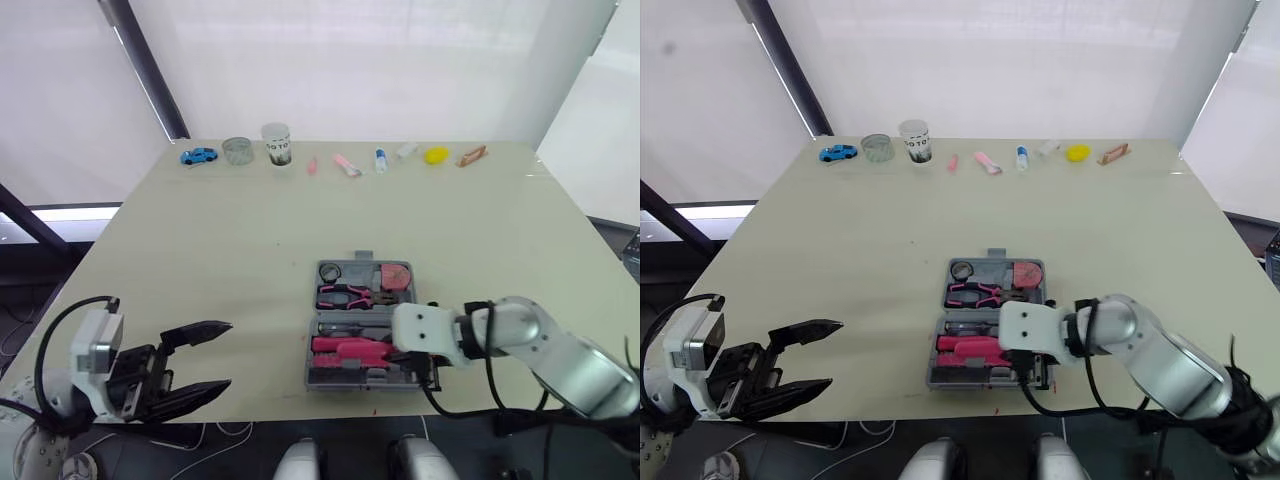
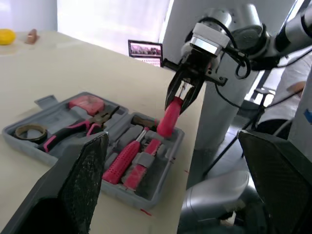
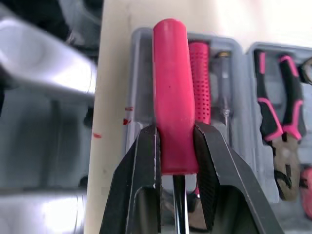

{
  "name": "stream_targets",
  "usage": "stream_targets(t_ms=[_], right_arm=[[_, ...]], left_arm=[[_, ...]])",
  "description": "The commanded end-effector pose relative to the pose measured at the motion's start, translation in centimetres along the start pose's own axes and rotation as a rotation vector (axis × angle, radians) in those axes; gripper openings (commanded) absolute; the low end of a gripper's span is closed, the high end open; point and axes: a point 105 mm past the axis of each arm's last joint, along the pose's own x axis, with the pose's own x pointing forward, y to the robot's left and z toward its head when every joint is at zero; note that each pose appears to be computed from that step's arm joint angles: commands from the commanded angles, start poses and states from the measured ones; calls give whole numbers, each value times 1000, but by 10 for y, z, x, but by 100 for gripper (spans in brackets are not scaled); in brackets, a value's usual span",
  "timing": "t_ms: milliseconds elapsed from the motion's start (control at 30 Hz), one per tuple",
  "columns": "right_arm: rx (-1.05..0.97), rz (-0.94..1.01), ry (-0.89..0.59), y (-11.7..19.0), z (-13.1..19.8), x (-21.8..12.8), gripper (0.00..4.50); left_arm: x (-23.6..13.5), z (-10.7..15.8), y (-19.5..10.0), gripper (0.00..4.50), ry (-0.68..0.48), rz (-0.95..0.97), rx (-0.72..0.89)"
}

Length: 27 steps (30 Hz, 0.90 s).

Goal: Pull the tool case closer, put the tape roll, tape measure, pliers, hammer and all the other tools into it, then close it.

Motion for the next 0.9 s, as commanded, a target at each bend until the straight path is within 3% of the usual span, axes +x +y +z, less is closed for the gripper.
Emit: stream_targets(t_ms=[33, 900], right_arm=[[-18, 2, 23, -2, 5, 9, 38], [69, 29, 113, 14, 8, 64, 38]], left_arm=[[-2, 1, -4, 450, 18, -63, 29], [-8, -2, -2, 450, 57, -68, 17]])
